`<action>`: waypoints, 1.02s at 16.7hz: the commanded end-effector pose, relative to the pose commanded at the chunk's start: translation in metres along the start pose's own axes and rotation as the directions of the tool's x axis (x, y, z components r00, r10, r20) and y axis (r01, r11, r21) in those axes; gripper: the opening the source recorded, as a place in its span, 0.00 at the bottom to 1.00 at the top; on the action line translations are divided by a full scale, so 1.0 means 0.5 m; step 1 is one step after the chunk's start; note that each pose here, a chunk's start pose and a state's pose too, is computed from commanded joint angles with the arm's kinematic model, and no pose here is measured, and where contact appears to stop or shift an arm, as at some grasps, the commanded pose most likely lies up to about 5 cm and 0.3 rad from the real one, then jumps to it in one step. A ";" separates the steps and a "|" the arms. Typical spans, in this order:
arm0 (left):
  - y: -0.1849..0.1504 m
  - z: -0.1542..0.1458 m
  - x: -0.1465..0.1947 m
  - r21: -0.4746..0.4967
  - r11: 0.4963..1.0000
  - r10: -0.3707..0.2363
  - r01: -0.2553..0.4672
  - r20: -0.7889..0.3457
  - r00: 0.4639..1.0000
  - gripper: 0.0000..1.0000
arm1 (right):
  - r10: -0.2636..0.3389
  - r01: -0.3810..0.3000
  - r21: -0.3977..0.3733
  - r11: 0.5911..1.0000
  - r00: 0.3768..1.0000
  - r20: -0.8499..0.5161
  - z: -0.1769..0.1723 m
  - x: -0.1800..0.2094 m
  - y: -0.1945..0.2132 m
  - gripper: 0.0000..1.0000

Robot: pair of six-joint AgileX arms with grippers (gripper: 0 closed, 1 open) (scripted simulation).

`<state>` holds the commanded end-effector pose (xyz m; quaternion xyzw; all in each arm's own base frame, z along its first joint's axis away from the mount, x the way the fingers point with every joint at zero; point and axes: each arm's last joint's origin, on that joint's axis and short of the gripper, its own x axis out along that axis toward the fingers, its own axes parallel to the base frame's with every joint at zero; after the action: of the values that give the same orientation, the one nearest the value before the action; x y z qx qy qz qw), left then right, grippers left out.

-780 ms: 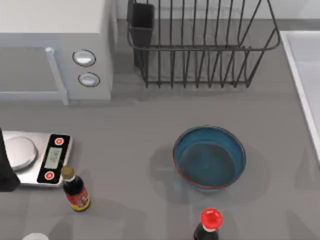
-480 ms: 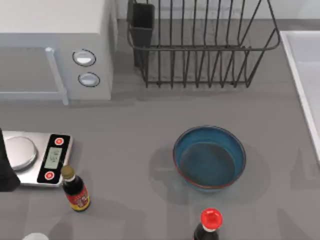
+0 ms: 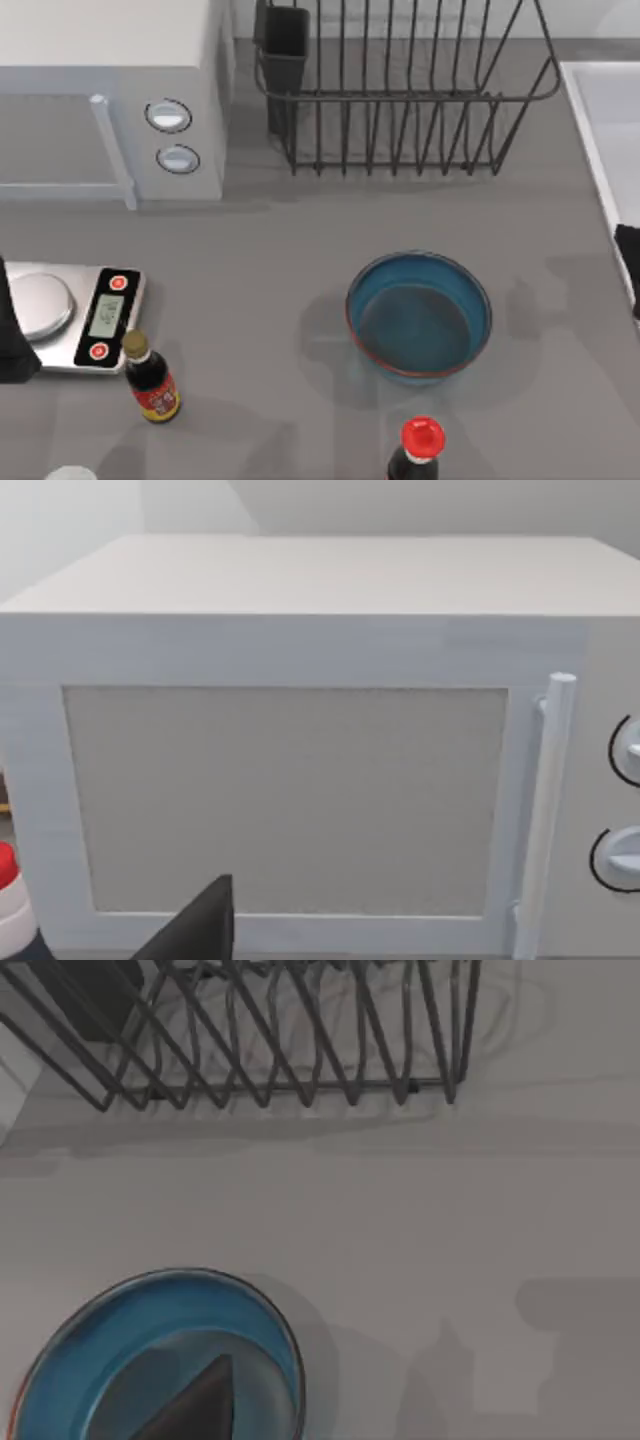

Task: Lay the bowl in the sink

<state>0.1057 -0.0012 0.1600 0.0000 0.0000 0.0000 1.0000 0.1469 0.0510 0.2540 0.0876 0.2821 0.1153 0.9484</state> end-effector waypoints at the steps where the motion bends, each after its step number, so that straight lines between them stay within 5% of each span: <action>1: 0.000 0.000 0.000 0.000 1.000 0.000 0.000 0.000 1.000 1.00 | -0.001 0.002 0.011 1.000 0.995 -0.100 0.023 0.020 0.020 1.00; 8: 0.000 0.000 0.000 0.000 1.000 0.000 0.000 0.000 1.000 1.00 | -0.124 0.147 -0.018 0.989 0.758 -0.640 0.102 0.203 0.145 1.00; 13: 0.000 0.000 0.000 0.000 1.000 0.000 0.000 0.000 1.000 1.00 | -0.211 0.246 -0.079 0.966 0.572 -0.793 0.112 0.324 0.178 1.00; 17: 0.000 0.000 0.000 0.000 1.000 0.000 0.000 0.000 1.000 1.00 | -0.232 0.276 -0.096 0.956 0.515 -0.825 0.115 0.363 0.179 1.00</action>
<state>0.1057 -0.0012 0.1600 0.0000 0.0000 0.0000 1.0000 0.3114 0.1792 0.2290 0.0034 0.7071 -0.0036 0.7071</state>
